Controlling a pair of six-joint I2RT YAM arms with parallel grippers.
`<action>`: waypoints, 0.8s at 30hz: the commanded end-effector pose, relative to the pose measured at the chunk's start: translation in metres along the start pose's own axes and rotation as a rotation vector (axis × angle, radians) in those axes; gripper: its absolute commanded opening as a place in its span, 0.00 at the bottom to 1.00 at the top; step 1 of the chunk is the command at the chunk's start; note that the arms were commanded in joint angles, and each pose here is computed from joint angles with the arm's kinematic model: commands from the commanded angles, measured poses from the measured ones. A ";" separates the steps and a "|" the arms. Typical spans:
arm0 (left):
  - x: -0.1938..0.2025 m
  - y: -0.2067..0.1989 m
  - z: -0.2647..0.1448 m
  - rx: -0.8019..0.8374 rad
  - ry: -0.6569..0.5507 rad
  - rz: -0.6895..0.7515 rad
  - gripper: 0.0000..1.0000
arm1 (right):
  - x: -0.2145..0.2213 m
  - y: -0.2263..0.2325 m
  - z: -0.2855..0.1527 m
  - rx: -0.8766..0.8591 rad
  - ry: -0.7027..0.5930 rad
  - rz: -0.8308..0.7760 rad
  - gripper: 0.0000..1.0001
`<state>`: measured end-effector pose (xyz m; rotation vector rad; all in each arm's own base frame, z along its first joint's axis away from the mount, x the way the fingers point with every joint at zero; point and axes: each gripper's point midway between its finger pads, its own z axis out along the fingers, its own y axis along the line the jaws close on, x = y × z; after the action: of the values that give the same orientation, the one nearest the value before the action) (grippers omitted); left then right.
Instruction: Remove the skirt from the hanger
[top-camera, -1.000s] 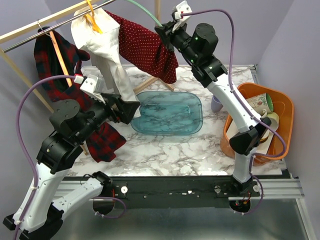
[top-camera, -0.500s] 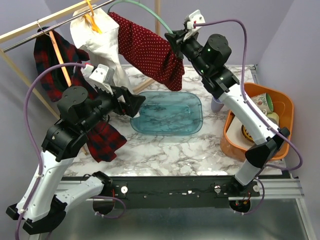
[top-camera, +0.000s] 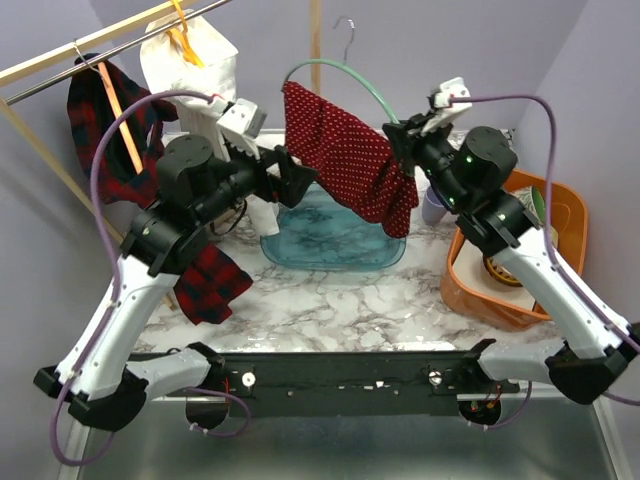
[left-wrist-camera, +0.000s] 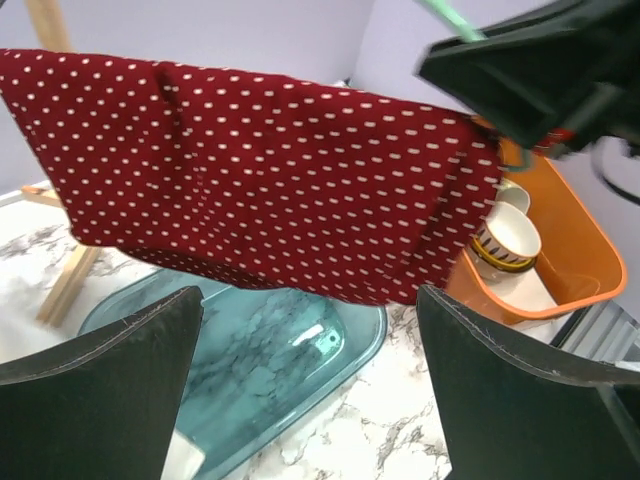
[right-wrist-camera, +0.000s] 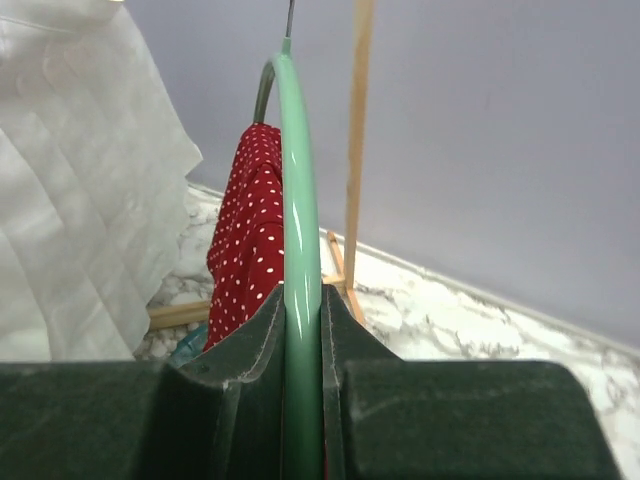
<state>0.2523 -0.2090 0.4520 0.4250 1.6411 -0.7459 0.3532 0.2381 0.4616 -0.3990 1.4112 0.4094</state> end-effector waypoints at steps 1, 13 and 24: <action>-0.007 -0.016 0.036 0.119 -0.016 0.025 0.99 | -0.052 -0.018 -0.058 0.078 -0.156 0.210 0.01; 0.020 -0.054 0.106 0.291 0.031 0.113 0.99 | -0.086 0.001 -0.114 -0.060 -0.265 0.360 0.01; 0.022 -0.068 0.129 0.315 0.017 0.095 0.00 | -0.088 -0.008 -0.128 -0.022 -0.294 0.395 0.01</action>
<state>0.3041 -0.3430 0.4179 0.7270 1.5808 -0.9080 0.2500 0.1824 0.4977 -0.1451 1.3340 0.7472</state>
